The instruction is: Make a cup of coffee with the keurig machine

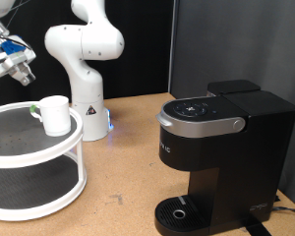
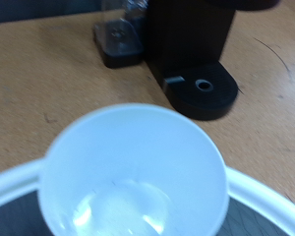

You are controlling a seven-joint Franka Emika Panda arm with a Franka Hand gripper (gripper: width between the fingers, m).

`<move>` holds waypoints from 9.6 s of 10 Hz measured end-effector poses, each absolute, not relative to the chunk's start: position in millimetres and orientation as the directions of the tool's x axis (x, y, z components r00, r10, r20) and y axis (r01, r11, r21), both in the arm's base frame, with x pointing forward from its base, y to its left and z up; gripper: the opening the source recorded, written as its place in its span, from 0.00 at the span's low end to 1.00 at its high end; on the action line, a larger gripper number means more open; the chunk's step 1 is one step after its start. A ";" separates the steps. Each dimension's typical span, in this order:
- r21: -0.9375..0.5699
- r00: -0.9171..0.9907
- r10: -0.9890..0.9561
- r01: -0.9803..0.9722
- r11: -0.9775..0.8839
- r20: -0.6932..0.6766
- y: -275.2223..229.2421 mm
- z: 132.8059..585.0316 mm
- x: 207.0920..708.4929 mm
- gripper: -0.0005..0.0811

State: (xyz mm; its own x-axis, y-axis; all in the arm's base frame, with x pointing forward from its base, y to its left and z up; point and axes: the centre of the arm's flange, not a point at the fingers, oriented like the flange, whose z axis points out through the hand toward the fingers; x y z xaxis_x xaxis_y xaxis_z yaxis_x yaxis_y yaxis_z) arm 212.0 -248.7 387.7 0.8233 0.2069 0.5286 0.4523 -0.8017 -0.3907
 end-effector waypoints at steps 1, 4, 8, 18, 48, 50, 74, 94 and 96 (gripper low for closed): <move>-0.375 0.825 0.190 0.431 -0.821 0.532 -249.8 381.2 211.0 0.15; -0.352 0.816 0.166 0.410 -0.842 0.554 -250.4 364.7 206.2 0.49; -0.344 0.809 0.157 0.405 -0.847 0.566 -249.8 347.5 209.3 0.98; -0.353 0.804 0.178 0.433 -0.829 0.567 -242.3 312.5 215.5 0.99; -0.473 0.903 -0.020 0.206 -0.856 0.429 -169.9 360.4 309.2 0.09; -0.464 0.899 -0.007 0.219 -0.858 0.438 -151.5 358.4 329.3 0.09; -0.404 0.905 0.005 0.196 -0.894 0.426 -42.7 206.4 401.6 0.09; -0.403 0.891 -0.016 0.189 -0.895 0.454 11.6 180.8 438.3 0.42; -0.384 0.898 -0.021 0.167 -0.908 0.440 5.8 179.1 431.9 0.81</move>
